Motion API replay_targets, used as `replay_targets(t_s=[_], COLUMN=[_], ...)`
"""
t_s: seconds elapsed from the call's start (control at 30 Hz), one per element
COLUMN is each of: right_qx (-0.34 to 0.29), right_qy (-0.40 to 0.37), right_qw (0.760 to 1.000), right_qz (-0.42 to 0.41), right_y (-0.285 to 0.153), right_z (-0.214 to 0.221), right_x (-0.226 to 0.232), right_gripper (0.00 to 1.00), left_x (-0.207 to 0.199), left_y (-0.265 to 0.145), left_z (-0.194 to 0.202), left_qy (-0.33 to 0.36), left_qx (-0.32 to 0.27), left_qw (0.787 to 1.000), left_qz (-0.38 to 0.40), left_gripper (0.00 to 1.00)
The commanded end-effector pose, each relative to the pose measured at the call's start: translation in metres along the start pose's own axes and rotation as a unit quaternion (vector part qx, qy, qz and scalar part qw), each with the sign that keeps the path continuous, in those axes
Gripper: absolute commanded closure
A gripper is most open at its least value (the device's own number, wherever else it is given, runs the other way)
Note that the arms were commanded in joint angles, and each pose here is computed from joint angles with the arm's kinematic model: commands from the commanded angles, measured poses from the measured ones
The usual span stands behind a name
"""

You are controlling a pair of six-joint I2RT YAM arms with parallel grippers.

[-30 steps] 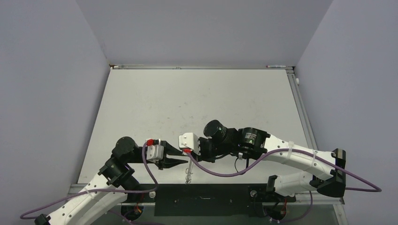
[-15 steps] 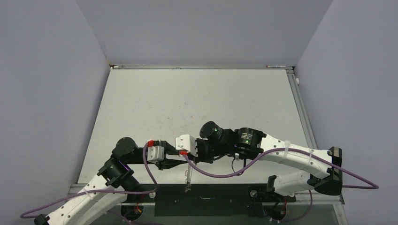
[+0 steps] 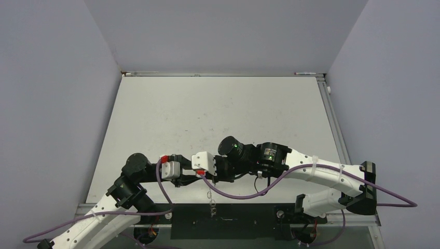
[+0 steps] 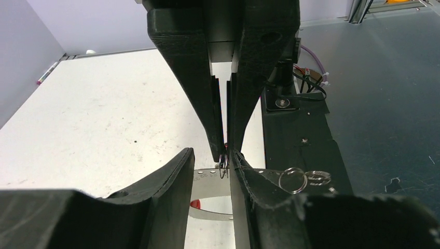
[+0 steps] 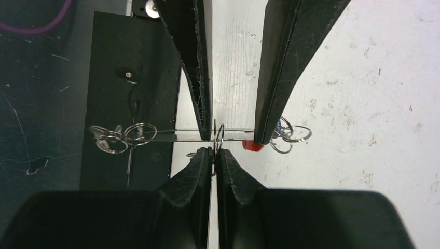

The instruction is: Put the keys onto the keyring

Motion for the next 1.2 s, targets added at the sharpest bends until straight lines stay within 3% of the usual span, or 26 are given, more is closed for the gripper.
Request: replay_targets(t_s=[0.0,0.27,0.5,0.6,0.77,0.93,1.17], right_qx=[-0.044,-0.048,-0.052,-0.053,-0.077,-0.128,-0.295], right_qy=[-0.017,-0.019,-0.023,-0.023,-0.026,-0.030,-0.031], right_qw=[0.999,0.998,0.998,0.998,0.995,0.987,0.943], right_qz=[0.017,0.019,0.024,0.026,0.049,0.090,0.154], right_y=[-0.007,-0.008,-0.008,-0.008,-0.012,-0.024,-0.077], right_z=[-0.025,-0.027,-0.029,-0.029,-0.036,-0.042,-0.055], right_x=[-0.007,-0.007,-0.007,-0.007,-0.012,-0.017,-0.010], right_gripper=[0.95,0.95,0.95,0.95,0.93,0.38,0.33], left_x=[0.002,-0.003,-0.001,-0.001,-0.002,0.003,0.002], left_y=[0.000,0.006,0.008,0.007,0.005,-0.005,-0.018], left_z=[-0.012,-0.004,-0.002,-0.004,-0.012,-0.025,-0.041], left_qy=[0.022,-0.006,-0.008,-0.006,0.010,0.038,0.051], left_qx=[-0.014,-0.001,0.007,0.005,0.000,-0.028,-0.091], left_qw=[1.000,1.000,1.000,1.000,1.000,0.999,0.993], left_qz=[-0.005,0.027,0.024,0.020,0.021,-0.024,-0.047], left_gripper=[0.72,0.75,0.87,1.00,1.00,1.00,1.00])
Point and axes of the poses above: each gripper's point midway between its finger pads, its own y axis out along the fingers, its own x axis along the line the jaws close on, z = x × y, the point moved 5 cm from there along -y, back along the fingers, and after that the axes turned 3 degrees about -y, right-handed, at the moved point
